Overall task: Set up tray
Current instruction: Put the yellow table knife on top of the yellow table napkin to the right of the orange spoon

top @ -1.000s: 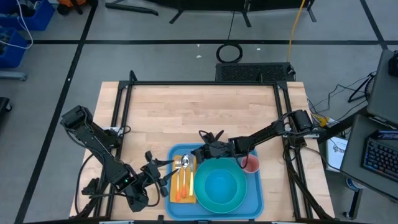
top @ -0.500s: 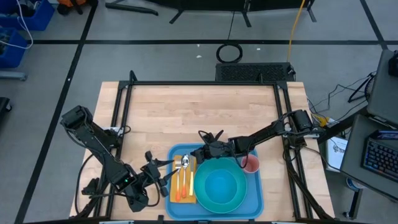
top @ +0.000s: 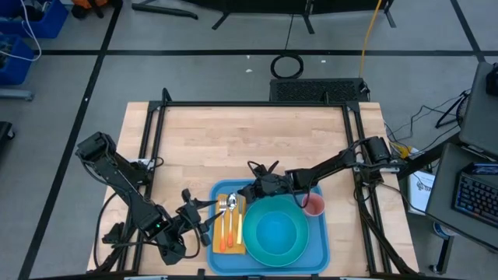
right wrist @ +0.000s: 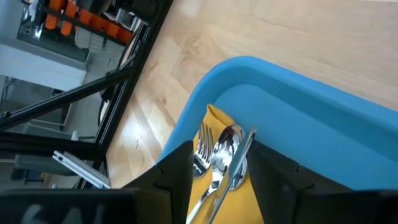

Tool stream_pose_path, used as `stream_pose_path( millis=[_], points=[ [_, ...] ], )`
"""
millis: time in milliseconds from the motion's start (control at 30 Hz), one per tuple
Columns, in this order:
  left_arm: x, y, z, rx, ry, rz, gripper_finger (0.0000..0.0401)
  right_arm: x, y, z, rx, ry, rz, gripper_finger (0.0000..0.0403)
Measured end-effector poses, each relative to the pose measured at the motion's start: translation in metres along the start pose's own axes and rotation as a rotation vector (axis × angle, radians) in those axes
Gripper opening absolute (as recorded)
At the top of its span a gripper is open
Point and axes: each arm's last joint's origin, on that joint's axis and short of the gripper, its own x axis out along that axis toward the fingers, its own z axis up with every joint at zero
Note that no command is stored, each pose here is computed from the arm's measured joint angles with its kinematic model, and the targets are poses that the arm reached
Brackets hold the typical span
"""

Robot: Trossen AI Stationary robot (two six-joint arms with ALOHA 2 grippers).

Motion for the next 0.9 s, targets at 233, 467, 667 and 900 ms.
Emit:
stream_pose_path(
  millis=[233, 467, 667, 900],
  points=[
    [0.0000, 0.0000, 0.0000, 0.000, 0.000, 0.000, 0.0184, 0.0004, -0.0008, 0.0020, 0.002, -0.002, -0.001, 0.0156],
    [0.0000, 0.0000, 0.0000, 0.001, 0.001, -0.001, 0.0184, 0.0005, -0.0008, 0.0020, 0.004, 0.020, 0.007, 0.0169],
    [0.0000, 0.0000, 0.0000, 0.001, 0.001, -0.001, 0.0184, 0.0005, -0.0008, 0.0020, 0.002, 0.019, 0.007, 0.0174],
    [0.0000, 0.0000, 0.0000, 0.001, 0.001, -0.001, 0.0184, 0.0005, -0.0009, 0.0013, 0.004, 0.042, 0.012, 0.0180]
  ],
)
